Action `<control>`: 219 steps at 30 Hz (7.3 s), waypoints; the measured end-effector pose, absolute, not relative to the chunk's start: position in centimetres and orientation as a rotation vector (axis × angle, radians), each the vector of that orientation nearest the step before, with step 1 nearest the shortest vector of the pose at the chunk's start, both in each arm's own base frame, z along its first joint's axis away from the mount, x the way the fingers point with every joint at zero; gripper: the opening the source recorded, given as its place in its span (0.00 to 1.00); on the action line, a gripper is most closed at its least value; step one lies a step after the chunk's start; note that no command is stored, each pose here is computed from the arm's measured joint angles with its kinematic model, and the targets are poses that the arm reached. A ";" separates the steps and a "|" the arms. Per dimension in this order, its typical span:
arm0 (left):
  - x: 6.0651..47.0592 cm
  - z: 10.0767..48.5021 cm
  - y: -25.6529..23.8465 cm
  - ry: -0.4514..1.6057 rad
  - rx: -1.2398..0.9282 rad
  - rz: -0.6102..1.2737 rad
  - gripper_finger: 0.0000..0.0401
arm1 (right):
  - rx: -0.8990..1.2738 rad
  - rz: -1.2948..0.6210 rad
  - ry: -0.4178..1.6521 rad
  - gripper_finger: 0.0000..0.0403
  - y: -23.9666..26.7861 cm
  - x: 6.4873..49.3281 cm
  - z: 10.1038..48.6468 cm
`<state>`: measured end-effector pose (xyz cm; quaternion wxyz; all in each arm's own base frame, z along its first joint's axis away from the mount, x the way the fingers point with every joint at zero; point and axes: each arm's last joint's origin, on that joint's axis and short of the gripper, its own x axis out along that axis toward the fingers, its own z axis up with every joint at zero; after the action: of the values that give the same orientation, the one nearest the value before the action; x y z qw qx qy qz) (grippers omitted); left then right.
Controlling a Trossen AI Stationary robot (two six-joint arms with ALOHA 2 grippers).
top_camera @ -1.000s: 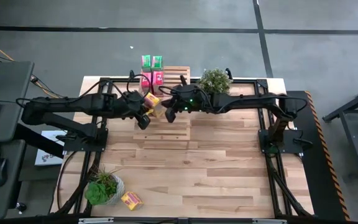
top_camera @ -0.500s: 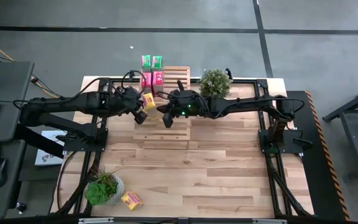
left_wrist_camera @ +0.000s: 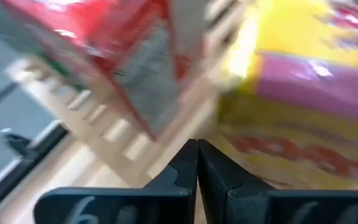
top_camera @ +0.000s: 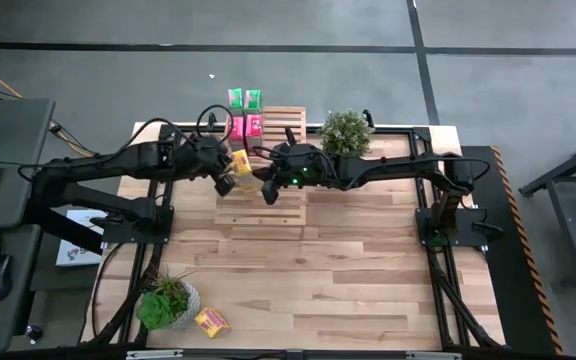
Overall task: Stack cereal on shelf
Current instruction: Put the top yellow cereal box on the shelf
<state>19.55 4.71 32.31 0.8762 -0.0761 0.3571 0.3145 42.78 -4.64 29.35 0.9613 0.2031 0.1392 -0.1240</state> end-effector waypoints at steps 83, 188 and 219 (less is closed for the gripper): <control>9.6 27.1 3.2 -0.054 -0.494 0.308 0.00 | 0.400 -0.204 0.493 0.00 -6.3 42.3 26.9; 12.7 24.4 4.7 0.152 -0.429 0.480 0.00 | 0.231 -0.115 0.390 0.00 -5.2 44.5 25.5; 14.1 24.1 5.5 0.160 -0.328 0.557 0.00 | 0.249 -0.099 0.337 0.00 -4.3 44.7 26.0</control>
<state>14.08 5.47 24.10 0.9450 -0.1610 0.0787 0.2735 44.73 -4.30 26.02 0.9770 0.1234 0.1670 -0.0492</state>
